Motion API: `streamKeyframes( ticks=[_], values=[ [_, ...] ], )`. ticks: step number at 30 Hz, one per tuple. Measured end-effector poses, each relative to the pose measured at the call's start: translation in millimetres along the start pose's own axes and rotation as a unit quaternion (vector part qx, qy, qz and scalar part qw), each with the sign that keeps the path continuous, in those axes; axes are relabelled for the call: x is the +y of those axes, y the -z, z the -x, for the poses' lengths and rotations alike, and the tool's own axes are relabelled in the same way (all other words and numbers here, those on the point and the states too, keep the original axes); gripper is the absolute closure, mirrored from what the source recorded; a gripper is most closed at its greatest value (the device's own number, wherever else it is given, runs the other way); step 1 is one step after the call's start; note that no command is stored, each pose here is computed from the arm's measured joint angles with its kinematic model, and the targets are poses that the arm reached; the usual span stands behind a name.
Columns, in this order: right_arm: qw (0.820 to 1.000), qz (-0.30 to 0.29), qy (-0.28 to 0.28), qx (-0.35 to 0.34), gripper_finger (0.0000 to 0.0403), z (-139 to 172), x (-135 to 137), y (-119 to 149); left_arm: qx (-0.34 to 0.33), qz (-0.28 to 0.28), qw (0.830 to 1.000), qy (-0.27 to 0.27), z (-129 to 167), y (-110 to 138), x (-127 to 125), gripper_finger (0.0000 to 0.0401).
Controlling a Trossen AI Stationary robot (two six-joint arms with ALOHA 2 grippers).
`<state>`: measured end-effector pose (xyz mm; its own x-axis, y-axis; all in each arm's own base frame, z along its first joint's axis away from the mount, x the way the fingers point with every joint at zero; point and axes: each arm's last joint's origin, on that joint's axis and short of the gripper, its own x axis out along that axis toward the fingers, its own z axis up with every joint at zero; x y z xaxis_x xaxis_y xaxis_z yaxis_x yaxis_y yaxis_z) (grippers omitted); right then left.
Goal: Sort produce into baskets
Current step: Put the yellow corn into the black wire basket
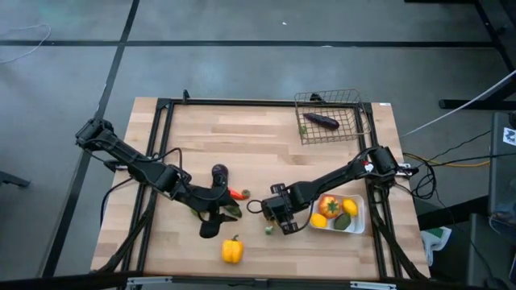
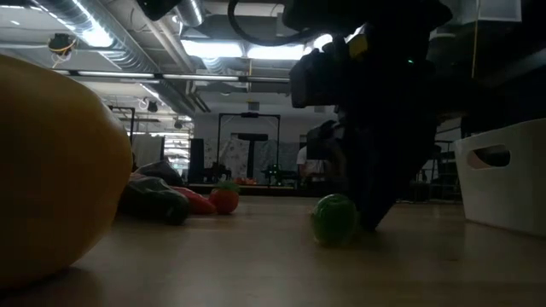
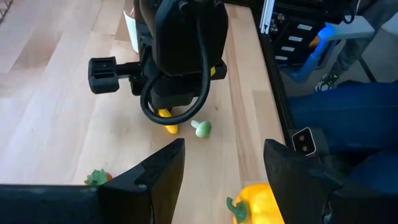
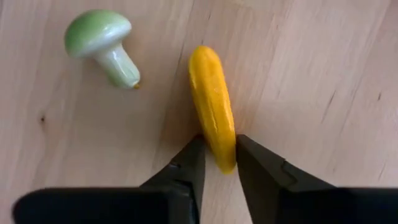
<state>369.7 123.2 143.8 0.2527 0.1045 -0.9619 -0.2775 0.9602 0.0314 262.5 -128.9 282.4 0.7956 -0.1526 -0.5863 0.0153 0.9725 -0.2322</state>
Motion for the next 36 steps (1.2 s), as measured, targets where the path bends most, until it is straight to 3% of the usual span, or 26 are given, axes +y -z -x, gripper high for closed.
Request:
streamKeyframes(
  ticks=[7,15,24,32,36],
  values=[
    [1.000,0.001,0.001,0.005,0.0356,7.1,0.0,2.1,0.001,0.021,1.000,0.000,0.0,0.2,0.1,0.0187],
    [1.000,-0.009,0.012,0.000,0.0369,47.4,-19.4,7.5,-0.005,0.030,1.000,0.003,0.0,-0.9,-0.5,0.0187],
    [0.998,-0.050,0.040,0.015,0.0366,104.6,-71.0,31.8,-0.008,0.031,0.999,0.004,-0.1,-1.6,-0.8,0.0187],
    [0.981,-0.111,0.159,0.018,0.0366,149.0,-132.2,62.4,-0.008,0.033,0.999,0.004,-0.1,-1.6,-0.8,0.0187],
    [0.971,-0.139,0.192,0.027,0.0365,167.4,-163.8,83.6,-0.008,0.034,0.999,0.004,-0.1,-1.5,-0.8,0.0187]
  ],
)
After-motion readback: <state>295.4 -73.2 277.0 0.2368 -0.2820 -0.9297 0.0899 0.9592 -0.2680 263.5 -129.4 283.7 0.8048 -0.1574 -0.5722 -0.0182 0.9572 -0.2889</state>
